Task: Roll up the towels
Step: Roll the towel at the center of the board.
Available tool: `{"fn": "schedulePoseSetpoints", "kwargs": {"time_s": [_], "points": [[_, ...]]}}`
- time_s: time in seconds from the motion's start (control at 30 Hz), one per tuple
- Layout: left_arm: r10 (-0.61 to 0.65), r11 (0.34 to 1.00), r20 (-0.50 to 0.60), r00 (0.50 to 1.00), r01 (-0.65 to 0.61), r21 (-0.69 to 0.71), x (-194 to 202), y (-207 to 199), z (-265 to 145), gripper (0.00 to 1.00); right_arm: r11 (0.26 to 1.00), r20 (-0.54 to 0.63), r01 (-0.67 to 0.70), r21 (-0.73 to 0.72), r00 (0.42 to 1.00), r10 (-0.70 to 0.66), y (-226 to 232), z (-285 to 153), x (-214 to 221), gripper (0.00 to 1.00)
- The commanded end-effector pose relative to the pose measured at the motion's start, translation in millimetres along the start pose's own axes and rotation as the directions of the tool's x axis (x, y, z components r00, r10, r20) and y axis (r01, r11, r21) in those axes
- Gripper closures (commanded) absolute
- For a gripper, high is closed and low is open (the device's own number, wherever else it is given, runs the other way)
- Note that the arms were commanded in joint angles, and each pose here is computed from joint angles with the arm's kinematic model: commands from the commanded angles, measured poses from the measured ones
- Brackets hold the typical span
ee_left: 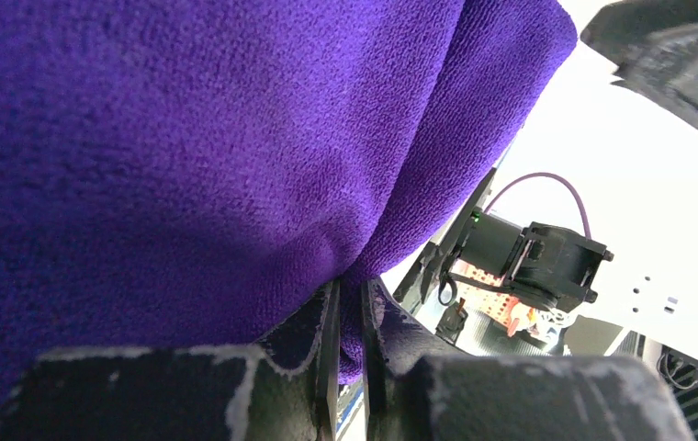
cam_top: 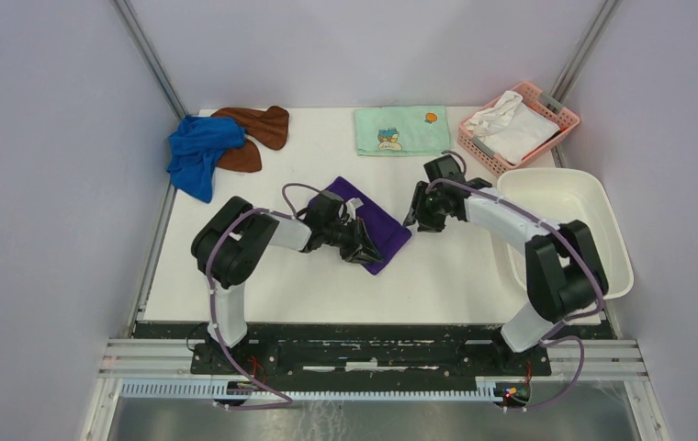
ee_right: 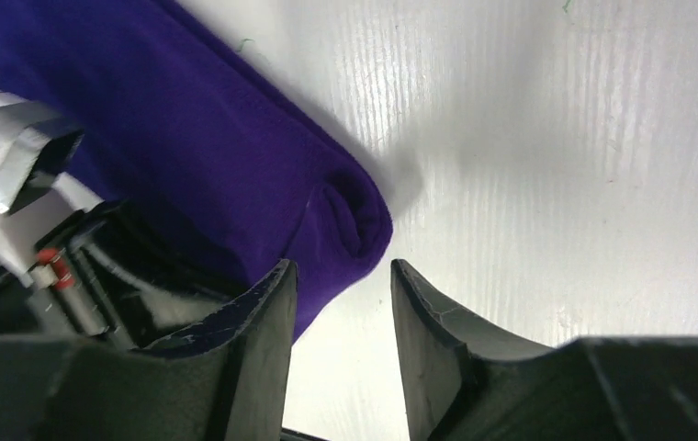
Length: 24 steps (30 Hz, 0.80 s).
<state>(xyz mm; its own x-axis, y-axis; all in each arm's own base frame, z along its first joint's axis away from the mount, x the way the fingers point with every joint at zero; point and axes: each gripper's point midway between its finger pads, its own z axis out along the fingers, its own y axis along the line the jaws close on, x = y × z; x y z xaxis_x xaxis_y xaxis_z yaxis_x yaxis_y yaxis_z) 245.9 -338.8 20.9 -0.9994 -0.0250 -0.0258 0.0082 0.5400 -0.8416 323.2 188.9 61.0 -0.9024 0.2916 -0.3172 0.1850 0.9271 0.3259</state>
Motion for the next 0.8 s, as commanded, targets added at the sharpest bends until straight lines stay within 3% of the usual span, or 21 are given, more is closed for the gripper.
{"fn": "schedulePoseSetpoints", "kwargs": {"time_s": [0.0, 0.4, 0.77], "points": [[-0.053, 0.997, 0.045, 0.998, 0.055, -0.048, -3.6, 15.3, -4.0, 0.91, 0.977, 0.068, -0.032, -0.212, 0.997, 0.048, 12.5, -18.2, -11.3, 0.49], [-0.066, 0.996, 0.048, 0.997, 0.068, -0.054, -5.9, 17.7, -4.0, 0.91, 0.887, 0.063, -0.066, -0.458, 0.992, 0.106, 21.6, -2.0, 21.9, 0.43], [-0.052, 0.995, 0.055, 0.997, 0.057, -0.086, -10.5, 18.0, -5.1, 0.89, 0.862, 0.046, -0.109, -0.495, 0.987, 0.152, 25.4, 15.8, 22.2, 0.4]]}}
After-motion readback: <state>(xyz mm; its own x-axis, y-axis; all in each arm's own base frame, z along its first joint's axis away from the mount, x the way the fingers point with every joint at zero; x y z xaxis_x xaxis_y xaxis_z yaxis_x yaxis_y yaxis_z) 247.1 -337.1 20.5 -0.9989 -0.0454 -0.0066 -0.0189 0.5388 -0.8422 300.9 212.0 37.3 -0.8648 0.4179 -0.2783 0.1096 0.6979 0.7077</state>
